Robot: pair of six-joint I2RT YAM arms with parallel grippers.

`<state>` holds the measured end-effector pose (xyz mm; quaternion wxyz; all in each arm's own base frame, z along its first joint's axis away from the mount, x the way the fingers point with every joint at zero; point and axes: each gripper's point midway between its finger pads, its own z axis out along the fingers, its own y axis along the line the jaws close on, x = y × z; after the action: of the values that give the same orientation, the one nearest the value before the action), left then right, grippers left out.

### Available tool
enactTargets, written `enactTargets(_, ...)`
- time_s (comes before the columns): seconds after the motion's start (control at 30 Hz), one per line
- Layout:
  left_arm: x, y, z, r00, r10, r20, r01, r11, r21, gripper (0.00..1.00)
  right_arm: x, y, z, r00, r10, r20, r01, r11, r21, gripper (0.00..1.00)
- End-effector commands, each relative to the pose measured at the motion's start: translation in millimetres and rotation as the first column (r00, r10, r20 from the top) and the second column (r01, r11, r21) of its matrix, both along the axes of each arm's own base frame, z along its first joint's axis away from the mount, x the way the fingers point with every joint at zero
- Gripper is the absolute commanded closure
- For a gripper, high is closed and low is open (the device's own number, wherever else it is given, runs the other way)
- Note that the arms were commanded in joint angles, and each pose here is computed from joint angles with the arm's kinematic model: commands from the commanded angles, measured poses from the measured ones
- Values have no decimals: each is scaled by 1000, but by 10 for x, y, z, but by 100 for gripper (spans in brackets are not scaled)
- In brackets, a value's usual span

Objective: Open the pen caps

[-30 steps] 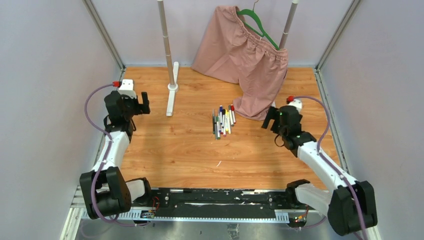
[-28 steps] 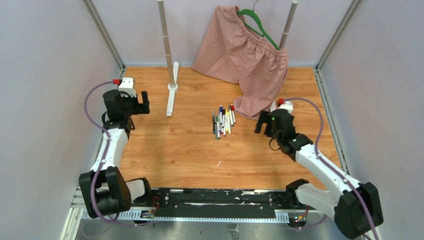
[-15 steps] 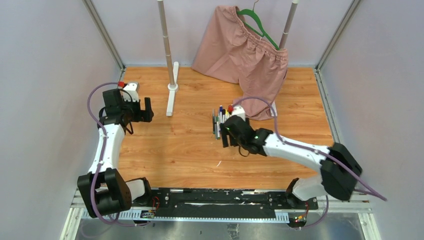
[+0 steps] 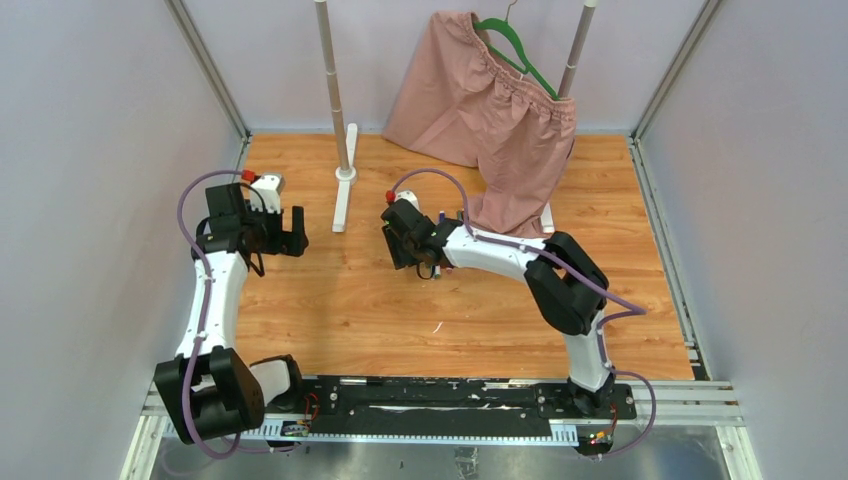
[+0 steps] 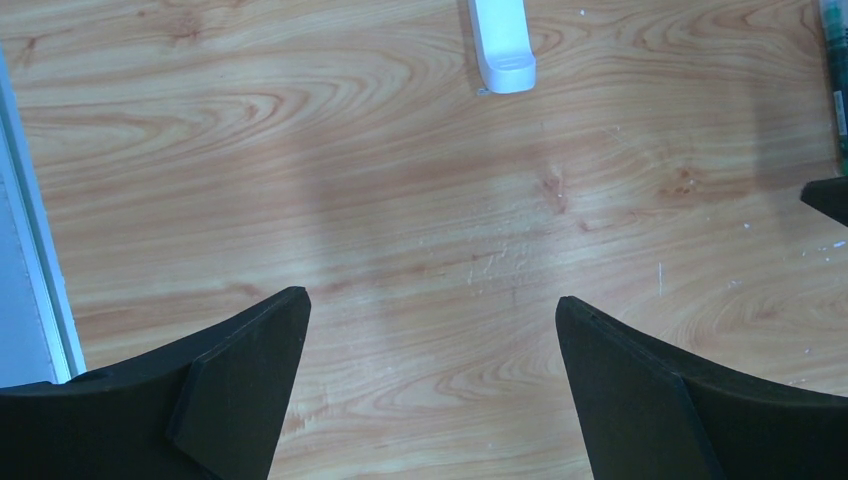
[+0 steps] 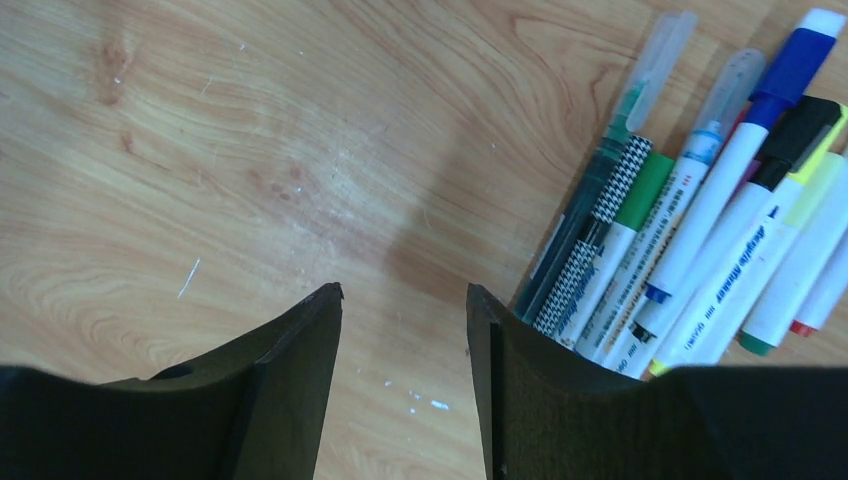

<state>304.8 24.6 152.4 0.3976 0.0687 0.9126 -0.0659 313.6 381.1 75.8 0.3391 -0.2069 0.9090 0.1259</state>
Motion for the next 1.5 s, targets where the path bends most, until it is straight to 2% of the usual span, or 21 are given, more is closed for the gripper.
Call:
enactTargets(0.0,-43,0,120,1000,-23,14,23,1000,12,0,12,-11,-167,999,7,-51,-10,998,-59,46)
enactTargets(0.3,-62,-64,125,999,-48,7,48,999,-13,0,-42,-270,-365,994,-53,-100,43,994,-96,46)
enactTargets(0.73,-89,-108,158,998,-65,10,66,997,-27,0,-208,-412,-316,992,-25,-120,15,996,-88,46)
enactTargets(1.0,-87,-133,151,997,-71,4,71,996,-44,0,51,-374,-62,998,-19,-60,15,998,-64,45)
enactTargets(1.2,-76,-130,157,998,-70,2,70,997,-46,0,224,-421,-190,995,-42,-87,35,997,-75,45)
enactTargets(1.47,-51,-124,145,998,-68,-7,67,996,-50,0,250,-327,-266,994,-23,-108,16,998,-66,49)
